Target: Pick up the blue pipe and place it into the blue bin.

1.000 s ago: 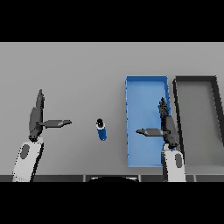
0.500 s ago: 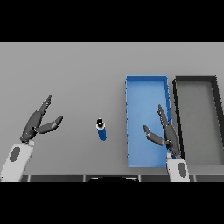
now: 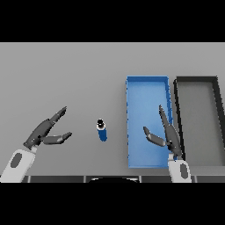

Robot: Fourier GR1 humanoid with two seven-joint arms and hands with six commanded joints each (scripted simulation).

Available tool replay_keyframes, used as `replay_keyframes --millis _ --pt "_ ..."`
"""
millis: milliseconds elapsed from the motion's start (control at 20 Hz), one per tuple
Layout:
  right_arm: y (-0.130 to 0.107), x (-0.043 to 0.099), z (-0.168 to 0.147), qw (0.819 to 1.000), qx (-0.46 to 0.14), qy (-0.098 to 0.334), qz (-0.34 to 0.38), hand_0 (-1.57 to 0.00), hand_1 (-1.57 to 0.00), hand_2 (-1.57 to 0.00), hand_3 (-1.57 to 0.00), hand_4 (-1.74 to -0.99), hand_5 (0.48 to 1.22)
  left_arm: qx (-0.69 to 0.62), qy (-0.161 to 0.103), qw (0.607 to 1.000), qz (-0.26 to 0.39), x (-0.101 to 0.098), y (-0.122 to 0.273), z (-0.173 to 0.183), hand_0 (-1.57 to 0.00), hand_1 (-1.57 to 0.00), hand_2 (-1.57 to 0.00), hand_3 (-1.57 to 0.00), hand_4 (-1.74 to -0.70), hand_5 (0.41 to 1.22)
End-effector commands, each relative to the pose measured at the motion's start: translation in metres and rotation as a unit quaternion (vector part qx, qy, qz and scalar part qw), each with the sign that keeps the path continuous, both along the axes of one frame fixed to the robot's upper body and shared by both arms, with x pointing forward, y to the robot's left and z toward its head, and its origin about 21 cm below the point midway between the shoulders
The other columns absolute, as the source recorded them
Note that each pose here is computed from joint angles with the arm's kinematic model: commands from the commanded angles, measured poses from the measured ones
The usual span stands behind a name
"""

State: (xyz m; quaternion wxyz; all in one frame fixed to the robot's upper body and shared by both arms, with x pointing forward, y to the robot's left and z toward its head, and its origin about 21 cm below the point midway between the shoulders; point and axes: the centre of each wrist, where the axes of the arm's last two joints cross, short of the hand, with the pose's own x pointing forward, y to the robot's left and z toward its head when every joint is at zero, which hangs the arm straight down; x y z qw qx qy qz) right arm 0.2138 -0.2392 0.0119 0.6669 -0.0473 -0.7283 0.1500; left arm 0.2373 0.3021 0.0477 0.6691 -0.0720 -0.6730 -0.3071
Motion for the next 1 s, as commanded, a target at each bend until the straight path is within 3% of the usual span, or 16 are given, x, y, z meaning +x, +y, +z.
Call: replay_keyframes --millis 0,150,500,750,950 --pt "0.0 0.003 -0.002 1.0 -0.002 0.005 -0.001 0.0 0.0 0.0 0.0 -1.201 0.609 0.003 0.011 1.0 -0.012 -0.002 -0.004 0.0 0.0 0.0 0.0 0.0 -1.11 0.534" --pt "0.003 0.0 0.0 1.0 -0.002 -0.008 0.005 0.0 0.0 0.0 0.0 -1.208 0.612 -0.004 0.028 0.998 -0.06 -0.011 -0.028 -0.009 0.0 0.0 0.0 0.0 -1.16 0.497" --pt "0.006 -0.004 0.006 1.0 0.006 0.003 -0.003 0.0 0.0 0.0 0.0 -1.228 0.621 0.004 0.021 0.996 -0.087 -0.016 -0.074 -0.029 0.0 0.0 0.0 0.0 -1.19 0.463" --pt "0.007 -0.005 0.002 1.0 0.005 0.001 -0.005 0.0 0.0 0.0 0.0 -1.223 0.618 -0.006 0.054 0.994 -0.092 0.001 -0.103 -0.05 0.0 0.0 0.0 0.0 -1.19 0.467" --pt "0.004 -0.008 0.001 1.0 0.006 0.005 -0.008 0.0 0.0 0.0 0.0 -1.206 0.606 0.003 0.05 0.993 -0.104 0.014 -0.124 -0.061 0.0 0.0 0.0 0.0 -1.15 0.459"
